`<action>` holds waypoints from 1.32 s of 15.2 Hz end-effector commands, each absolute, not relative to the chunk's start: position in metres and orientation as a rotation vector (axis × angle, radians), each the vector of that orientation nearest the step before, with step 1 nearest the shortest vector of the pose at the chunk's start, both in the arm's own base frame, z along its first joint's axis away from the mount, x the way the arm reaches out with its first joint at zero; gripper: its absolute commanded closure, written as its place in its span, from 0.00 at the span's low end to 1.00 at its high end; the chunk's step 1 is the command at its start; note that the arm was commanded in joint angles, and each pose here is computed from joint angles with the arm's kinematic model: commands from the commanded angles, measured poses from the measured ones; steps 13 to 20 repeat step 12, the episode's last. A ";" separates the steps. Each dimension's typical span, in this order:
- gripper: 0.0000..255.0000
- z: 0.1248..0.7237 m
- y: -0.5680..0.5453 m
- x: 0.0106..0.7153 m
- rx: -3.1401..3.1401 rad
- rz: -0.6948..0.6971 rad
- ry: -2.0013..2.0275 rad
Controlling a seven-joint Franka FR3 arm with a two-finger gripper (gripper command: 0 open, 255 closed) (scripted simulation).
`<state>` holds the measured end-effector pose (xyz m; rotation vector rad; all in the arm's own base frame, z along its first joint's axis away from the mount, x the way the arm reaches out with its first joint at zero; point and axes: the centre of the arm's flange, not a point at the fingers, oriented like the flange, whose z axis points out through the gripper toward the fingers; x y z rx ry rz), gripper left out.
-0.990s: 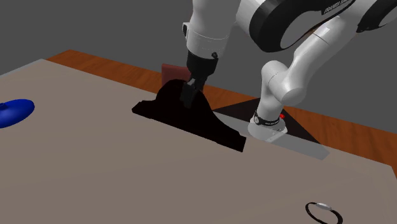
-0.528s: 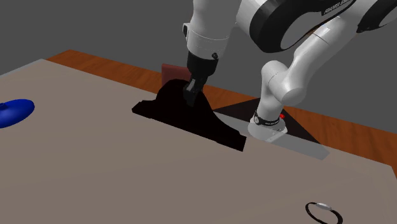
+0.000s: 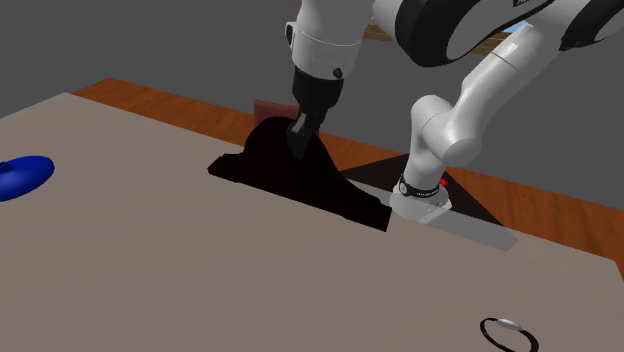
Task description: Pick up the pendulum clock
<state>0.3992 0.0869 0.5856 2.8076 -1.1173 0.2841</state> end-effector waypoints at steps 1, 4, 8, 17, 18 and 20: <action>1.00 0.597 0.087 0.399 2.808 0.288 -1.117; 1.00 0.613 0.087 0.399 2.808 0.288 -1.117; 1.00 0.634 0.087 0.399 2.808 0.288 -1.117; 1.00 0.645 0.087 0.399 2.808 0.288 -1.117; 1.00 0.645 0.087 0.399 2.808 0.288 -1.117; 1.00 0.645 0.087 0.399 2.808 0.288 -1.117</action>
